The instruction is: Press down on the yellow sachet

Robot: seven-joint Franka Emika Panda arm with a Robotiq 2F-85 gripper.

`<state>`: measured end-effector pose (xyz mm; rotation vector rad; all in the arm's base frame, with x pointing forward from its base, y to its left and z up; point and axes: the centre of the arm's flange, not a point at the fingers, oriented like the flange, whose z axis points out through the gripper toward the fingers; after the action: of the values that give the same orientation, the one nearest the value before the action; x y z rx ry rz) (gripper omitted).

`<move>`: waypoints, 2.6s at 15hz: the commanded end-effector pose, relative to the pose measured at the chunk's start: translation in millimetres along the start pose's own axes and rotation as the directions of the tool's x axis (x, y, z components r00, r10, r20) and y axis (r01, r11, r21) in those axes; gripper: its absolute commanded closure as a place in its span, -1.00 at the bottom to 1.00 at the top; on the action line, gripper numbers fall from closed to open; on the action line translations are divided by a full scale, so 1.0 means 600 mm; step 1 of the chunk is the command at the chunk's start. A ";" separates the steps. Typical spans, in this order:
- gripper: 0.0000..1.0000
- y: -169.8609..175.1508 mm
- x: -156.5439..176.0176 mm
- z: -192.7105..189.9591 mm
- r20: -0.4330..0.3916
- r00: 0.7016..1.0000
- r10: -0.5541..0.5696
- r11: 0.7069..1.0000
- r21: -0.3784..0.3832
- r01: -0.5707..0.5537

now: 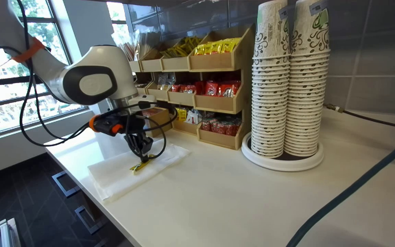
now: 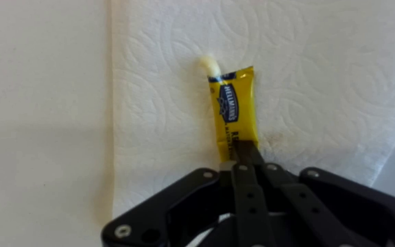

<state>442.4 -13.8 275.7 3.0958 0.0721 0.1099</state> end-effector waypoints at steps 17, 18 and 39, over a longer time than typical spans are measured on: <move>1.00 0.003 -0.018 -0.025 0.046 0.998 -0.045 0.999 -0.022 0.046; 1.00 0.003 -0.019 -0.023 0.049 0.998 -0.046 0.999 -0.020 0.047; 1.00 0.005 -0.021 0.017 0.068 0.997 -0.047 0.999 -0.008 0.047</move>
<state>432.0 -14.0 275.9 3.0676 0.1290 0.0001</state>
